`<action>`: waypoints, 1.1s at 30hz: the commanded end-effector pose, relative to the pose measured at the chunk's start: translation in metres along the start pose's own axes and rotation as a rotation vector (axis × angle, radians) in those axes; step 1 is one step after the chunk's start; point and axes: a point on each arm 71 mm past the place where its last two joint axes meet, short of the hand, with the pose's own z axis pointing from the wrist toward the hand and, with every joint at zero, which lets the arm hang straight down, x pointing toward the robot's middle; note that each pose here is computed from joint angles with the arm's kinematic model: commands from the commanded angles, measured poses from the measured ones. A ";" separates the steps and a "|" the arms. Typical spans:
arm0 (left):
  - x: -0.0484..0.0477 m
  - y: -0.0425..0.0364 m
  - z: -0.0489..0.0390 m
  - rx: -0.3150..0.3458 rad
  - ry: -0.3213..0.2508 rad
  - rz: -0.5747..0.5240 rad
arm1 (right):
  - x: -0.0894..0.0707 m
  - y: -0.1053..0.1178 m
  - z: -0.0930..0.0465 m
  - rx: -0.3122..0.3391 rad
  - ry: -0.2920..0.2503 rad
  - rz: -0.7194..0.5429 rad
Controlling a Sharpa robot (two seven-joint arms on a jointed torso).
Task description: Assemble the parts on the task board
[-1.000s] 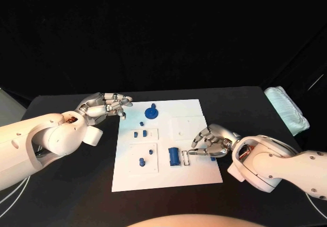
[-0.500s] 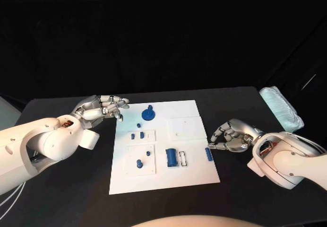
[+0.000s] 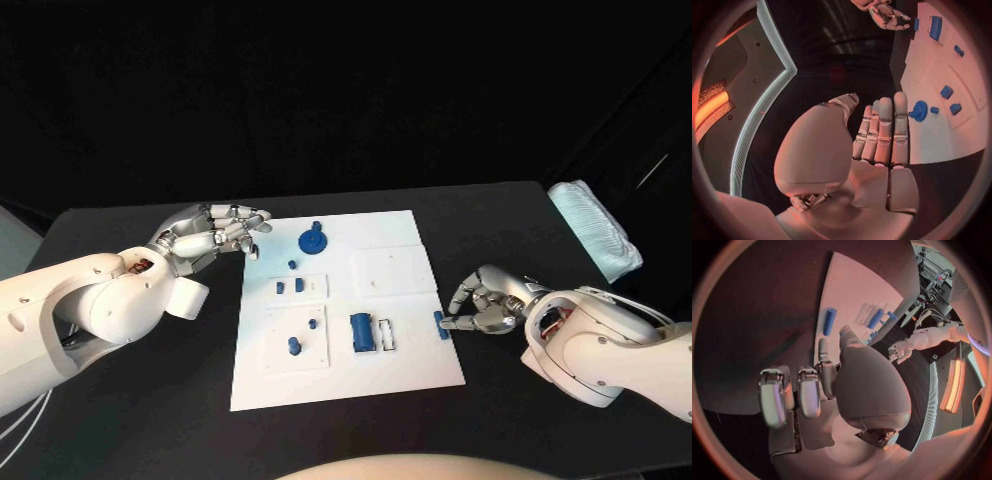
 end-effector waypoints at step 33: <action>0.0015 -0.0002 -0.0012 0.000 0.023 -0.015 | 0.034 0.019 0.019 -0.012 0.024 -0.239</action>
